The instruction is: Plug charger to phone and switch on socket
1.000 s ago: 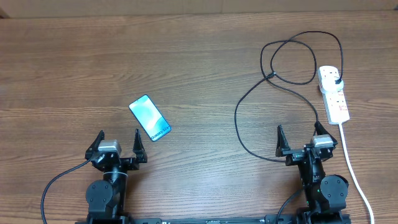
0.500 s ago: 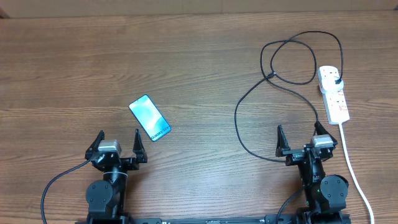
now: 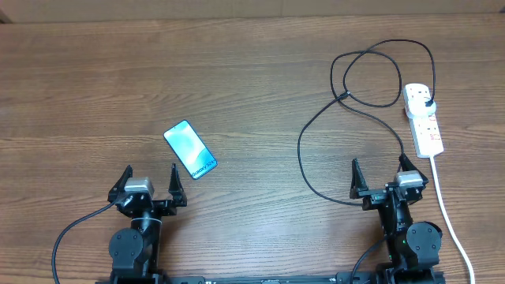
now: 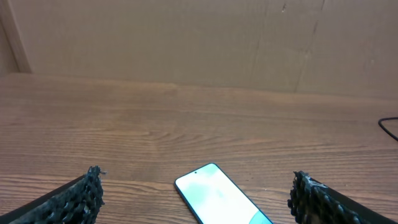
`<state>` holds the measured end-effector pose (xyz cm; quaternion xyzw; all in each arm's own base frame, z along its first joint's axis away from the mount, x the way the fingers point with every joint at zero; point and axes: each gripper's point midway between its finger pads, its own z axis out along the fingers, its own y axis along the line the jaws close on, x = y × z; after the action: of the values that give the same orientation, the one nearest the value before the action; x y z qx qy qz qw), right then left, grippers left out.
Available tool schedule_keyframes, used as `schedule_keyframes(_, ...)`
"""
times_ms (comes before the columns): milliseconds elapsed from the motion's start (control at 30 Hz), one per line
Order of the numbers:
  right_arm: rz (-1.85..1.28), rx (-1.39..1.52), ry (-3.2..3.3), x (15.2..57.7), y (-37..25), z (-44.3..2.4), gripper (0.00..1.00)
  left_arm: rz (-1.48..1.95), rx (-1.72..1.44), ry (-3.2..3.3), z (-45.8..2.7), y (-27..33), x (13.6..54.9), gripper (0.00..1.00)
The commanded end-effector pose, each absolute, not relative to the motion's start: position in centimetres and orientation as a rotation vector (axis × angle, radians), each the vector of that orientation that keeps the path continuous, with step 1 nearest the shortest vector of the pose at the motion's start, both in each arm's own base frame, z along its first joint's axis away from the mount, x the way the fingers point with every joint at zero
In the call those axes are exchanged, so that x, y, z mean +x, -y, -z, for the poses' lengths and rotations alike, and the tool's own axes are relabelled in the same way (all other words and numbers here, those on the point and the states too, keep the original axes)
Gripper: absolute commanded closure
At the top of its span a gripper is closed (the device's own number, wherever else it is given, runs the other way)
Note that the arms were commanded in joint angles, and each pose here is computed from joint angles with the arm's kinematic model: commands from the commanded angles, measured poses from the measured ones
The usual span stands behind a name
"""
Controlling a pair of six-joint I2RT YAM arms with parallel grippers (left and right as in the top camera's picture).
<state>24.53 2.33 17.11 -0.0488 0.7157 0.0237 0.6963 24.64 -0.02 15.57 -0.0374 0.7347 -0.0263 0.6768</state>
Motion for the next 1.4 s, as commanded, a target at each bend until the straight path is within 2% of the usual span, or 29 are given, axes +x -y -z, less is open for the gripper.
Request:
schedule_keyframes(0,-0.058,-0.116,-1.59,24.5,-2.5,-17.0,0.0,0.028,-0.078,-1.644,-15.6,-0.3,24.6,0.0)
schedule_keyframes(500,-0.058,-0.116,-1.59,24.5,-2.5,-17.0,0.0,0.005,-0.08,-1.641,-15.7,-0.6,24.6,0.0)
schedule_keyframes(600,-0.058,-0.116,-1.59,24.5,-2.5,-17.0,0.0,0.11,-0.054,-1.596,-16.9,0.8,24.7,0.0)
schedule_keyframes(767,-0.058,-0.116,-1.59,24.5,-2.5,-17.0,0.0,0.236,0.06,-1.464,-21.0,3.4,24.0,0.0)
schedule_keyframes(1100,-0.058,-0.116,-1.59,24.5,-2.5,-17.0,0.0,0.237,0.049,-1.374,-32.3,3.1,21.1,0.0)
schedule_keyframes(1267,-0.058,-0.116,-1.59,24.5,-2.5,-17.0,0.0,0.289,0.093,-1.492,-36.8,4.2,22.4,0.0)
schedule_keyframes(1367,-0.058,-0.116,-1.59,24.5,-2.5,-17.0,0.0,0.324,0.1,-1.635,-38.8,4.8,24.5,0.0)
